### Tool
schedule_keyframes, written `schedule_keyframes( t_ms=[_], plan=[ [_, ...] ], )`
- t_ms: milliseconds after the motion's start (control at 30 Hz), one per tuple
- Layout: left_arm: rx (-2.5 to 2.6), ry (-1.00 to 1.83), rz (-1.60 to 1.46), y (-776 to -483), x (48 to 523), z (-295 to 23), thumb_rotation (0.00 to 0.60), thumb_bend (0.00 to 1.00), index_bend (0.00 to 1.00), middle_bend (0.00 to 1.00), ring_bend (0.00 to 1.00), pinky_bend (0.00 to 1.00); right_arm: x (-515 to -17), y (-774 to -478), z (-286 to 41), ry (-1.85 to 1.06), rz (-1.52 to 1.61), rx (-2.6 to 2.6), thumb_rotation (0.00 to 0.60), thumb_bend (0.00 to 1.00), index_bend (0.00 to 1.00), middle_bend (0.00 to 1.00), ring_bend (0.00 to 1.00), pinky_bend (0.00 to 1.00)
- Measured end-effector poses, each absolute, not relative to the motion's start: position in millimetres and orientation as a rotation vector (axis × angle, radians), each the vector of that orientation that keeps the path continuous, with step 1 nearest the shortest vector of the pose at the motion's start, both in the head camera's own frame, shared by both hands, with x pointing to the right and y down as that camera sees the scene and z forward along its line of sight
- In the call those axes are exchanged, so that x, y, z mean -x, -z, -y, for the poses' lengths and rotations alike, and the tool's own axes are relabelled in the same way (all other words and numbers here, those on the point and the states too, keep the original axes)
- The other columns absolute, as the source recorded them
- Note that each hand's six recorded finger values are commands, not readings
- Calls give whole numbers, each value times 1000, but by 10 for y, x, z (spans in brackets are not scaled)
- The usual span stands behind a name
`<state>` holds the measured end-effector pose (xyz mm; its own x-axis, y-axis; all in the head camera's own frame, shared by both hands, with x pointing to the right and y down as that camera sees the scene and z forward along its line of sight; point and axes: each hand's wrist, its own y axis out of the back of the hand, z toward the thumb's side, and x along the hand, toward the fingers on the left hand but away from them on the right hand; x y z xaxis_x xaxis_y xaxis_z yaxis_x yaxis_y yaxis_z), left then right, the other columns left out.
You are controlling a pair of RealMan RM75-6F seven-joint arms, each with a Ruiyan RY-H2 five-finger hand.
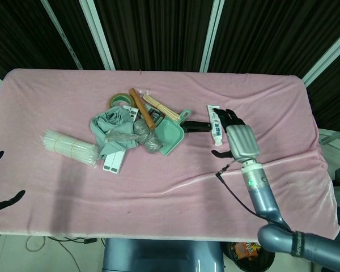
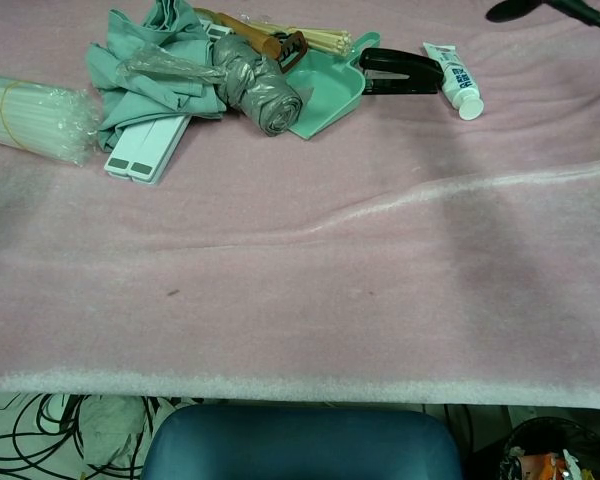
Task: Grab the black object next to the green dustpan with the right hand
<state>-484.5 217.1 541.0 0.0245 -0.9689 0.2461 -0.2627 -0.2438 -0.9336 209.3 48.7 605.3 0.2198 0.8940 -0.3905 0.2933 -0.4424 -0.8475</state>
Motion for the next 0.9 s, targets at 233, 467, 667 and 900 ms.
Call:
schedule_keyframes(
  t_ms=[233,467,667,900],
  plan=[
    [1599,1298,-1275,-5458,4852,-2167,600,0,0,0,0,0,-1713,-6536,-61,-1323,979,1851,600,139,65,127,92,253],
    [1601,1321,-1266,-5480,4859,-2167,600,0,0,0,0,0,-1580,-7000,63,-1445,898,1833,600,127,65,120,90,253],
    [1602,1326,-1272,-5485,4862,-2161,600,0,0,0,0,0,-1443,-7286,62,-1494,847,1842,600,129,65,125,94,253],
    [1611,1329,-1290,-5486,4879,-2150,600,0,0,0,0,0,-1400,-7545,96,-1545,813,1821,600,212,167,203,164,266]
  ],
)
